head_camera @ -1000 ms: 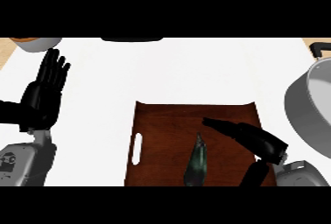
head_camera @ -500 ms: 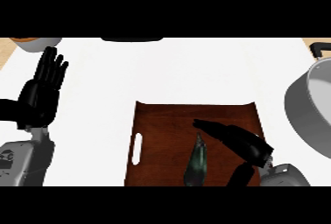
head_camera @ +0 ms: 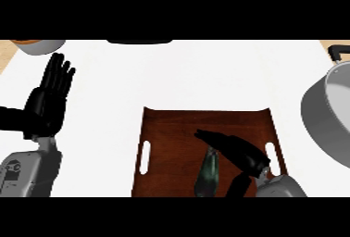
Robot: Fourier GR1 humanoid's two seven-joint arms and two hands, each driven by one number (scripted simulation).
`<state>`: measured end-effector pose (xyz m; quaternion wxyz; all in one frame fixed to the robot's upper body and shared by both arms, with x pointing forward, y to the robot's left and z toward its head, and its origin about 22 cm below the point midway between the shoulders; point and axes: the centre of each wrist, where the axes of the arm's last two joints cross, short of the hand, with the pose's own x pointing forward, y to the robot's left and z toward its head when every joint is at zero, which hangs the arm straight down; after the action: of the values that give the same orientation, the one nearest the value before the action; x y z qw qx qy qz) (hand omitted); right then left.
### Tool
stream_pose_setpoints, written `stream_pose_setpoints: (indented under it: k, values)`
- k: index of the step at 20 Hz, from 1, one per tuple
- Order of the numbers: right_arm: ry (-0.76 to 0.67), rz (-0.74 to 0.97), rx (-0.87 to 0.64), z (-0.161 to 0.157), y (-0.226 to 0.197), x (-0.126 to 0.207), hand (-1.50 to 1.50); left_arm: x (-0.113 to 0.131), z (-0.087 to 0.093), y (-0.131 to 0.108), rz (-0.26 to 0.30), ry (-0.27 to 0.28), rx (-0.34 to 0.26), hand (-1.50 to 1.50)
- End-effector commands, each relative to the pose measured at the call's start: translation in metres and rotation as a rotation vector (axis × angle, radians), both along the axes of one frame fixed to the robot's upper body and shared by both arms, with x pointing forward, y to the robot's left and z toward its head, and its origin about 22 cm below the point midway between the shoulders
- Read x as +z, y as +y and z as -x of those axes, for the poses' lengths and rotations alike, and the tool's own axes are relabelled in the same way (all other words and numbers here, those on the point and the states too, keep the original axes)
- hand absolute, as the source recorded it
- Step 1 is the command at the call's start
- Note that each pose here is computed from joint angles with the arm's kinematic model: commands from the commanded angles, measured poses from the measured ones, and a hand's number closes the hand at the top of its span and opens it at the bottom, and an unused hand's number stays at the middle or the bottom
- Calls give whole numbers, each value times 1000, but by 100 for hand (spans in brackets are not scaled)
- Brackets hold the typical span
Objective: Pick the eggplant from the tray and place it in the pot
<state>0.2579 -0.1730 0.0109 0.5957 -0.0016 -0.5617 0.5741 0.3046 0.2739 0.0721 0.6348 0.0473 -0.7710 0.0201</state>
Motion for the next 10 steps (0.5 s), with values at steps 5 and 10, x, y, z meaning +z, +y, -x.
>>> stream_pose_setpoints:
  k: [5, 10]
  values:
    - [-9, -33, 21, 1, 18, -16, -150, -5, -9, 6, -2, 0, 7, 0]
    - [-21, -60, 121, -2, 31, -38, 150, -1, -1, -9, 10, 3, -3, 0]
